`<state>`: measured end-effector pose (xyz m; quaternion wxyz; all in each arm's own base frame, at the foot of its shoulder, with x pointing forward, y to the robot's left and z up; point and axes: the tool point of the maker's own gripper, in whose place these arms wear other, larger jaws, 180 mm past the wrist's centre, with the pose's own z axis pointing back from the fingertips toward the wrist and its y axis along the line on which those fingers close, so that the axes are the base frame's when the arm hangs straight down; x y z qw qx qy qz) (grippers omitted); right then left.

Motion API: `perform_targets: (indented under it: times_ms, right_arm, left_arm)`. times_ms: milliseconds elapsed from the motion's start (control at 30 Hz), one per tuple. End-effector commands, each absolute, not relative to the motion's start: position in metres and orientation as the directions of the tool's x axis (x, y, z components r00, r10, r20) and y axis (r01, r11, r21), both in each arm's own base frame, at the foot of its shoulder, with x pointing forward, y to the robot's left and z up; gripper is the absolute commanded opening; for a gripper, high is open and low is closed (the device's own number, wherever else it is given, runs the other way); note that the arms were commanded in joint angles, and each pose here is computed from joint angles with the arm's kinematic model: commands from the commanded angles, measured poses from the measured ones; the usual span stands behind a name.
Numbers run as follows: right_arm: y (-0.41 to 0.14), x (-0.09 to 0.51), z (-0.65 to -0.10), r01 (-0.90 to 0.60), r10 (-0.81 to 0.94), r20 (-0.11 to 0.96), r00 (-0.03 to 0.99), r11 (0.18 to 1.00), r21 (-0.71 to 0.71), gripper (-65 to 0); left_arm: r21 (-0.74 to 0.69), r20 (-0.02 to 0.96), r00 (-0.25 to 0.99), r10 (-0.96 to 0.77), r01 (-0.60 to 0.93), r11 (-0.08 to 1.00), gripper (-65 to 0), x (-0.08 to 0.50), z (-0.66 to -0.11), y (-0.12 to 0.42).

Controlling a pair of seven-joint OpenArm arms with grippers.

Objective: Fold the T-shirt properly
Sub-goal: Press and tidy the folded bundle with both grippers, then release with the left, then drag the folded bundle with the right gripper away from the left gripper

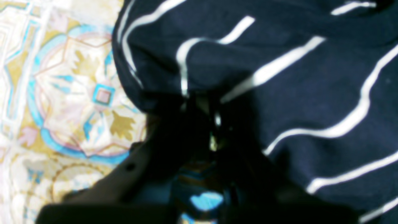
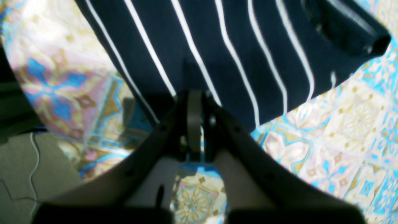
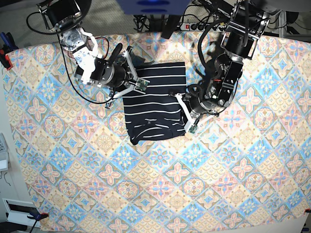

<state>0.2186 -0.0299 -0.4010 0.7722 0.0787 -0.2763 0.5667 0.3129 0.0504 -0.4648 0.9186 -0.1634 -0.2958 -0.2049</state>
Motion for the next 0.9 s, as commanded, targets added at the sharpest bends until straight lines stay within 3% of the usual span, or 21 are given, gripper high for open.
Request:
perform_targets:
  times_ms: [0,200,400,600,867]
  right_arm:
    - [-0.024,0.225,-0.388,-0.914,0.816,0.549,0.18,0.346,-0.214,-63.5]
    - [0.021,0.227,-0.37,-0.911,0.742,0.648,0.172,0.371,-0.183,-63.5]
    - [0.081,0.226,-0.355,-0.935,0.677,0.724,0.131,0.327,-0.137,-63.5]
    - [0.121,0.214,-0.376,-0.944,0.618,0.754,0.221,0.329,0.007,-63.5]
    - [0.132,0.212,-0.422,-0.934,0.583,0.748,0.319,0.328,0.143,-63.7]
  left_arm:
    - [-0.181,0.648,0.715,-0.262,0.479,0.859,-65.0,0.317,-0.45,0.049]
    - [-0.172,0.728,0.685,-0.03,0.224,0.959,-65.0,0.318,-0.414,0.138]
    - [-0.129,0.755,0.651,0.076,0.033,0.991,-65.0,0.291,-0.396,0.211]
    - [-0.125,0.774,0.618,0.135,-0.061,0.99,-65.0,0.271,-0.384,0.233]
    - [-0.136,0.773,0.613,0.166,-0.096,0.986,-65.0,0.264,-0.384,0.238]
